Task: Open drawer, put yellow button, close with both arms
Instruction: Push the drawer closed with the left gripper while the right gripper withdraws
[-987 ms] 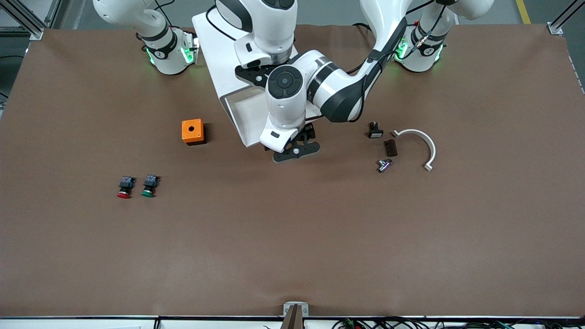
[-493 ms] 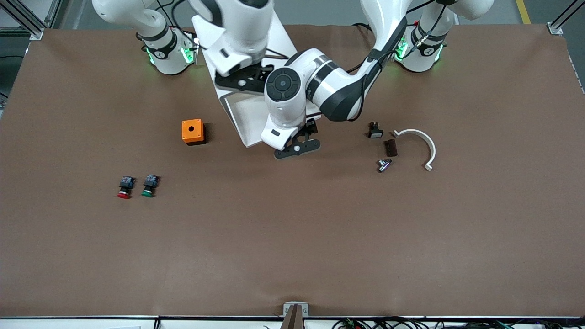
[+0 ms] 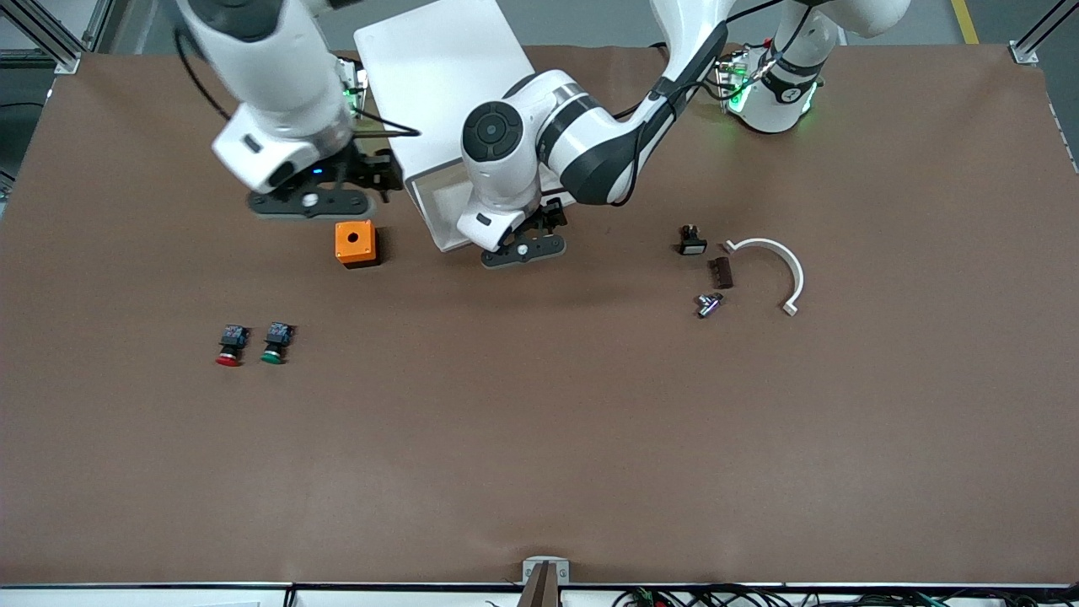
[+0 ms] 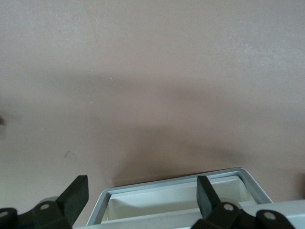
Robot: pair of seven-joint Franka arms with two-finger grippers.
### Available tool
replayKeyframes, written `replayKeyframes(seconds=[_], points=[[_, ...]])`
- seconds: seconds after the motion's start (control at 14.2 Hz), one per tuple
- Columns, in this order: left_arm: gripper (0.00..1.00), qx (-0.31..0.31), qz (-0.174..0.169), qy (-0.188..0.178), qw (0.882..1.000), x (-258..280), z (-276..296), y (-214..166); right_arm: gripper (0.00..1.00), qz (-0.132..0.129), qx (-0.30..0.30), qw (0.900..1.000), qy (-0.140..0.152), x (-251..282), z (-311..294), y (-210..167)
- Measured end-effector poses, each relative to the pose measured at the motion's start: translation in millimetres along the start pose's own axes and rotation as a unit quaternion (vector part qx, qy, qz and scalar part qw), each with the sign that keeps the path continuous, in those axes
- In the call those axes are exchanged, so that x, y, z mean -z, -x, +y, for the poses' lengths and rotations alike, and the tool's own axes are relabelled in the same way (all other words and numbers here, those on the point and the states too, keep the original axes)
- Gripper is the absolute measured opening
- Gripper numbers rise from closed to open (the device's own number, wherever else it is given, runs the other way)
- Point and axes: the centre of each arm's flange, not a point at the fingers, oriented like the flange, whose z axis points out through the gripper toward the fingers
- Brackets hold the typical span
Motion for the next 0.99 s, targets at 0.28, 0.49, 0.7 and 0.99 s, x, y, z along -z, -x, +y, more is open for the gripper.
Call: replayKeyframes(seconds=[0.28,0.49,0.7,0.99], points=[[1.00,0.012,-0.035,0.015,0.999,-2.0,0.9,3.3,1.00,-0.004,-0.002,1.000,-0.010,5.0,76.0,-26.8],[1.00,0.022,-0.068,0.029,0.997,-4.5,2.5,7.5,1.00,-0.009,-0.006,1.000,-0.016,1.3,123.6,-39.6],[1.00,0.032,-0.102,0.045,0.993,-6.8,5.3,12.1,1.00,-0.014,-0.017,0.999,-0.028,-3.7,174.7,-49.3],[1.00,0.042,-0.139,0.059,0.988,-12.8,9.4,18.7,1.00,-0.019,-0.016,0.999,-0.049,-13.2,264.1,-54.4]])
